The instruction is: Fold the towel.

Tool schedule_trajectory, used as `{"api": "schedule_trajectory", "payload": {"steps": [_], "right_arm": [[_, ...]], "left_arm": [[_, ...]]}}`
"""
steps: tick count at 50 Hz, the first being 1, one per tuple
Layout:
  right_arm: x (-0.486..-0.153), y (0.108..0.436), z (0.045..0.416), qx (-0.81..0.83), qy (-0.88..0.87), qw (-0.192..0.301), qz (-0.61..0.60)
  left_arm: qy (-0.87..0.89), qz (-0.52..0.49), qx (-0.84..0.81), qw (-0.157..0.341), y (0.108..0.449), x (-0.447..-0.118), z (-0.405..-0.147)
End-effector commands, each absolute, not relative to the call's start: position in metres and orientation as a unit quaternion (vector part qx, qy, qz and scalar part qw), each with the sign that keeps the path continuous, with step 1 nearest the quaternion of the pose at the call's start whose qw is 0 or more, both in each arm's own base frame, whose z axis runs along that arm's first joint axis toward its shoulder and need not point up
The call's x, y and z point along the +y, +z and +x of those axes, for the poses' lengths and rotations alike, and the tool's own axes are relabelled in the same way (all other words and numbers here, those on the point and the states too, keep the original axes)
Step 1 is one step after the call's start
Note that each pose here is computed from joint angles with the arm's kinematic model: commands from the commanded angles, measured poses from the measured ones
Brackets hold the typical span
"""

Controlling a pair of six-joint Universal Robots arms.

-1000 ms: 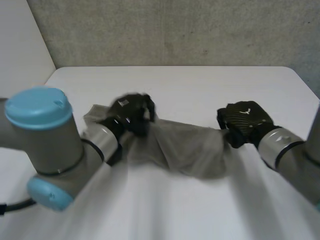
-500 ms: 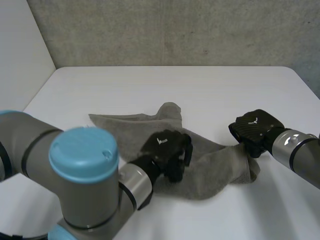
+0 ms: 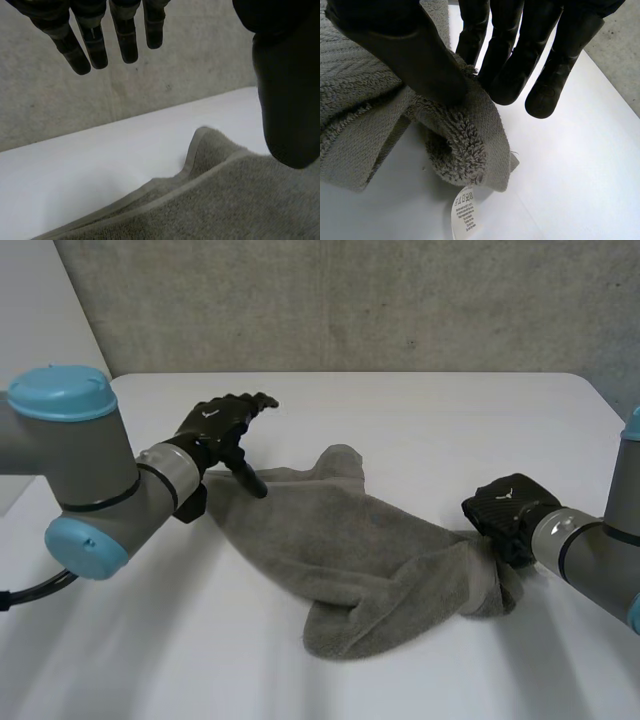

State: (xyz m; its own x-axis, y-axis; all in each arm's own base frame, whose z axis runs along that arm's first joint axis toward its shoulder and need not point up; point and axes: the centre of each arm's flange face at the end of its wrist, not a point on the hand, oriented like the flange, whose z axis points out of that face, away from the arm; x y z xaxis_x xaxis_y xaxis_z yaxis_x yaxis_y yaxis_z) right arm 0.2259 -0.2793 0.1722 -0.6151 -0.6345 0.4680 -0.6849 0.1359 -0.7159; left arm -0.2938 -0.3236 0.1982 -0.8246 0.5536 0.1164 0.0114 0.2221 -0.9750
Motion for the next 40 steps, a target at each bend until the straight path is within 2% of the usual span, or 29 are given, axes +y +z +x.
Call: {"api": "schedule_trajectory", "payload": {"steps": [1, 5, 12, 23, 40], "right_arm": [[-0.276, 0.166, 0.229, -0.753, 0.487, 0.02, 0.443], [-0.274, 0.162, 0.231, -0.753, 0.482, 0.017, 0.447], [-0.272, 0.157, 0.232, -0.756, 0.475, 0.014, 0.45], [-0.271, 0.155, 0.234, -0.753, 0.477, 0.012, 0.452], [-0.271, 0.146, 0.235, -0.758, 0.468, 0.01, 0.455]], "left_arm": [[0.583, -0.207, -0.754, 0.221, 0.171, -0.355, -0.302], [0.578, -0.215, -0.758, 0.214, 0.162, -0.364, -0.304], [0.56, -0.263, -0.768, 0.166, 0.135, -0.374, -0.306], [0.572, -0.299, -0.758, 0.094, 0.126, -0.381, -0.302], [0.565, -0.312, -0.759, 0.085, 0.118, -0.38, -0.302]]}}
